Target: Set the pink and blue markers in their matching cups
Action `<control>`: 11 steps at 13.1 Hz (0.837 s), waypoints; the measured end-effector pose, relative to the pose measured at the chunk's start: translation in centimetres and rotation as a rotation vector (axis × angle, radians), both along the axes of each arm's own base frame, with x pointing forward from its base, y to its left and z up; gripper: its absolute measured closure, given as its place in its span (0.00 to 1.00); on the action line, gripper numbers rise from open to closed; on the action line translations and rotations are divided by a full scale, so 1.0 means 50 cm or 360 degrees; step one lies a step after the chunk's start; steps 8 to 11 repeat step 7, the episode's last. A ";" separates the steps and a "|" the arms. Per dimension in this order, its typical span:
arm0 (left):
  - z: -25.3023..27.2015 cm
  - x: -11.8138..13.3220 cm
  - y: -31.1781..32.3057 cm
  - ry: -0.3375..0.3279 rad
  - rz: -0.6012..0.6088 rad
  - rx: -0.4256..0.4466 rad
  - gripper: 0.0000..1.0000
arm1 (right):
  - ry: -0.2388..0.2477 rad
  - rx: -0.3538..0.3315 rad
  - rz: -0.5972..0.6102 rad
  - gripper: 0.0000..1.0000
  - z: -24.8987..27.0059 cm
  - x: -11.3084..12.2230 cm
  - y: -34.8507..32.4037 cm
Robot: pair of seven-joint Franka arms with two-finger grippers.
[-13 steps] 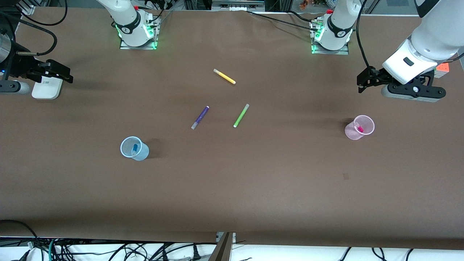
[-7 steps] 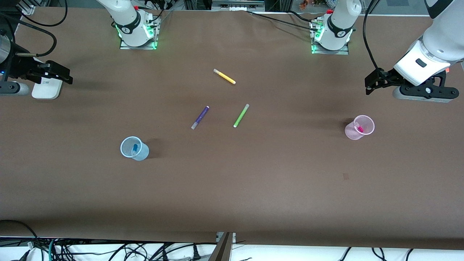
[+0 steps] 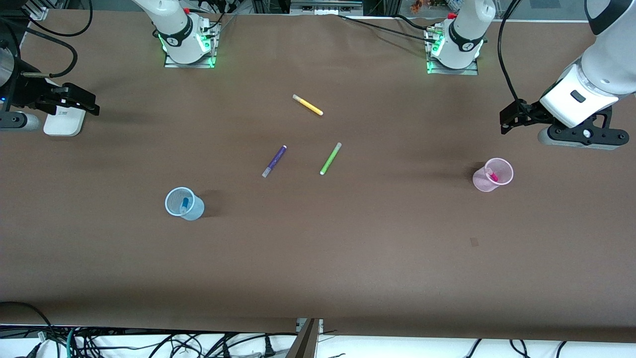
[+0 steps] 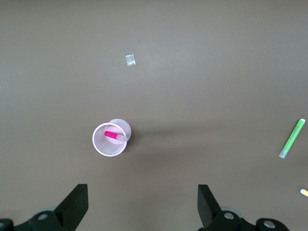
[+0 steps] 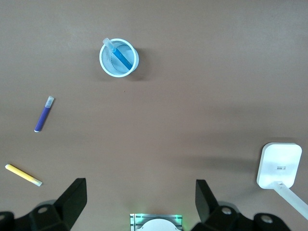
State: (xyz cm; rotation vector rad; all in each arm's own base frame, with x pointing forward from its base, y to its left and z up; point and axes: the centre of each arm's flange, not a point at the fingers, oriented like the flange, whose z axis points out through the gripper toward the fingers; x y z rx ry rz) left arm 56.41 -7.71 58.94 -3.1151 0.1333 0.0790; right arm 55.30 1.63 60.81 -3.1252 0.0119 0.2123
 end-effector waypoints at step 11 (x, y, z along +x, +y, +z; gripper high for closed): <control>-0.002 -0.001 0.000 0.0009 0.0000 0.0001 0.00 | 0.0001 0.0000 0.0000 0.00 0.000 0.000 0.000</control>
